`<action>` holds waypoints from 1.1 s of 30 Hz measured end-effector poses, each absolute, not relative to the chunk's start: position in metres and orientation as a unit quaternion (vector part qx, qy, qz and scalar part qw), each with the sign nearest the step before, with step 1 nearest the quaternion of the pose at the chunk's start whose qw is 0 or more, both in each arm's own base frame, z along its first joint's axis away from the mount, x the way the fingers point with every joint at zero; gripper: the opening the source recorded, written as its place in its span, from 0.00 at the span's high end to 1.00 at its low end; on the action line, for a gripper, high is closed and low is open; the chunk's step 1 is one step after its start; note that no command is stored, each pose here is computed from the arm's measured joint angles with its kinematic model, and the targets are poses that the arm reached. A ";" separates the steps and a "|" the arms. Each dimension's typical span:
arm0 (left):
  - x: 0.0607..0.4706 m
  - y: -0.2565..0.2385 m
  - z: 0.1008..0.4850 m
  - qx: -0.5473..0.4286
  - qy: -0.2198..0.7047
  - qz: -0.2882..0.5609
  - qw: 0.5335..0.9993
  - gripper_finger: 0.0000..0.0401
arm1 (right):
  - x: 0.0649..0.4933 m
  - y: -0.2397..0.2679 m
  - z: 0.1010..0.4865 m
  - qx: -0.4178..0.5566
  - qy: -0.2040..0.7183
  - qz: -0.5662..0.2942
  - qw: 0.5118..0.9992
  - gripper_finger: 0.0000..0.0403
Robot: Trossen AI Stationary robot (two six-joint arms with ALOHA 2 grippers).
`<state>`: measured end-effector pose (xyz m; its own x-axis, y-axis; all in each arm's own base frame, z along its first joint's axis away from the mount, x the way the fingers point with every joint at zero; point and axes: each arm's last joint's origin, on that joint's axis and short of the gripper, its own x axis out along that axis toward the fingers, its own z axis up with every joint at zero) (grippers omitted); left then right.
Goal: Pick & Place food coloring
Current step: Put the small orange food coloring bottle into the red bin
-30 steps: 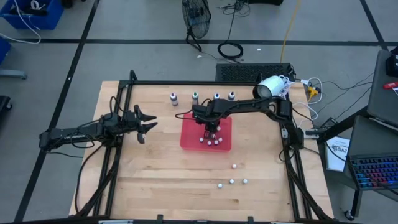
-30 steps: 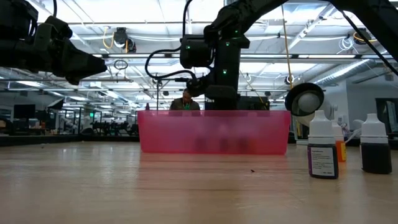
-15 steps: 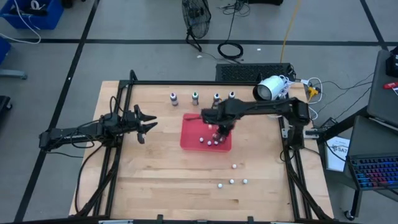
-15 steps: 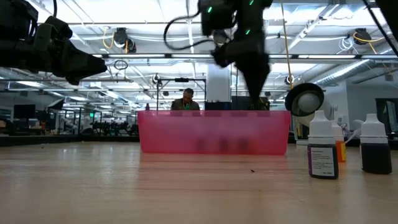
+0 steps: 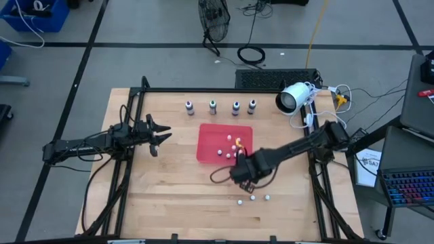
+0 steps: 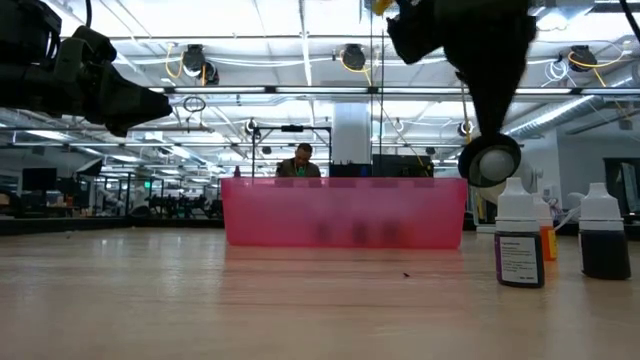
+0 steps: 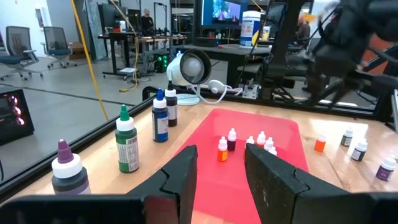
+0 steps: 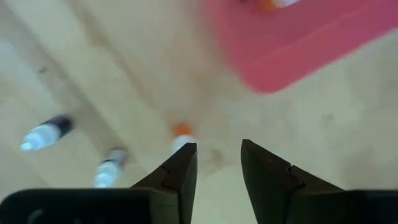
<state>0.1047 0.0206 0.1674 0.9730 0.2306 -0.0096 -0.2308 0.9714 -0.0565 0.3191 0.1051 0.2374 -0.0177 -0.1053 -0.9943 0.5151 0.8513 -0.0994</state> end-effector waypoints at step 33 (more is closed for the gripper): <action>0.105 0.021 0.167 -0.029 0.001 0.116 0.993 0.66 | 0.303 0.121 0.168 0.194 0.674 -0.182 0.690 0.58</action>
